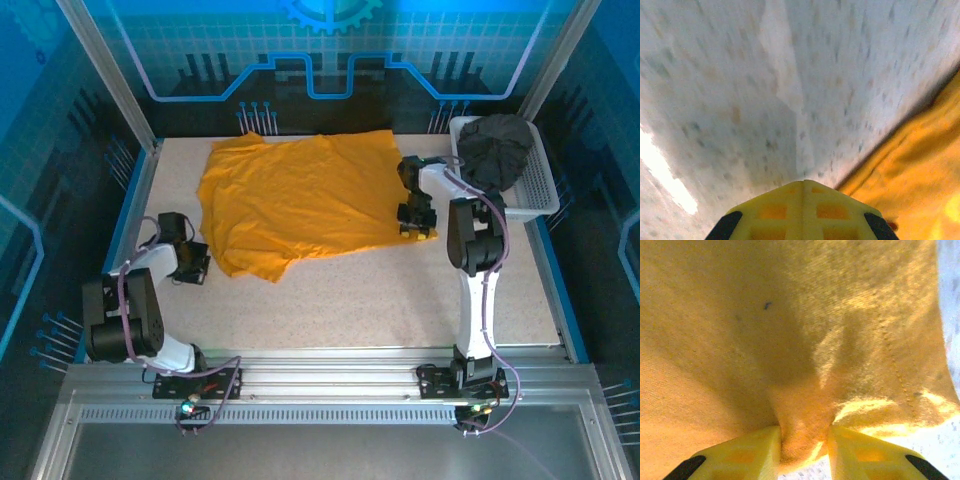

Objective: Fold and stack the t-shirts

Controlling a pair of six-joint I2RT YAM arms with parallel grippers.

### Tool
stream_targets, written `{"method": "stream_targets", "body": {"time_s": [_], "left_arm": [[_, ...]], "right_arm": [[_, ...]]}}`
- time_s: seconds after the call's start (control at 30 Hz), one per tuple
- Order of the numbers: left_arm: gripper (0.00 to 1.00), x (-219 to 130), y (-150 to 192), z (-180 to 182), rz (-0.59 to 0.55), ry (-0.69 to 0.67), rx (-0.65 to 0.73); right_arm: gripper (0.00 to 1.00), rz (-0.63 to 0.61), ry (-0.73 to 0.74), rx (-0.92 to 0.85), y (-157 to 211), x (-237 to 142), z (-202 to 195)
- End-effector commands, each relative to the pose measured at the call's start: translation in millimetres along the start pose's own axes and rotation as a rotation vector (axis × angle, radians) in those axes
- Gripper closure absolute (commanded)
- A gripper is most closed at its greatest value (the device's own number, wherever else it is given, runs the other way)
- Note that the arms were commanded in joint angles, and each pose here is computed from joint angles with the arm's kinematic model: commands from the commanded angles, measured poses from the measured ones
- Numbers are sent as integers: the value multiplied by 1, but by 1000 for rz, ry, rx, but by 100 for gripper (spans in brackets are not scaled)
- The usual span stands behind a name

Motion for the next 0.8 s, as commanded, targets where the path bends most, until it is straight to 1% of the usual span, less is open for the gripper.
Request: {"method": "stream_targets", "body": {"time_s": [0.0,0.13,0.27,0.3,0.33,0.4,0.43,0.5,0.6,0.7,0.77], "left_arm": [[100,-11,-15,7,-29,-26,59],[100,-16,-24,18,-21,-29,50],[100,-24,-16,11,39,34,85],[99,-26,-10,7,63,50,108],[92,-27,-4,5,88,58,136],[82,-28,7,3,129,60,180],[78,-28,13,4,155,60,189],[74,-26,23,5,196,63,191],[74,-21,32,5,236,83,166],[79,-22,37,-2,250,110,141],[78,-26,42,-11,257,121,152]], "right_arm": [[70,105,57,-4,39,5,-6],[70,127,84,-3,79,10,-9],[70,136,112,4,105,17,-17],[70,130,127,7,107,17,-20],[70,123,138,11,108,17,-24],[69,90,136,20,107,10,-28],[68,60,125,21,105,3,-29],[64,-7,86,16,102,-12,-28],[60,-73,32,8,98,-28,-26],[60,-83,2,-4,94,-32,-22],[60,-83,-23,-10,94,-33,-19]]}}
Point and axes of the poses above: each hand's point on the last joint's axis, 136 mm out from that joint toward the fingers, its own x axis out along the fingers, its own z axis along the line the jaws close on, y = z × x, the point moved 9 cm from there along -x, back along the fingers, and after that the axes turned 4 degrees about -x, right-handed, at the moved point
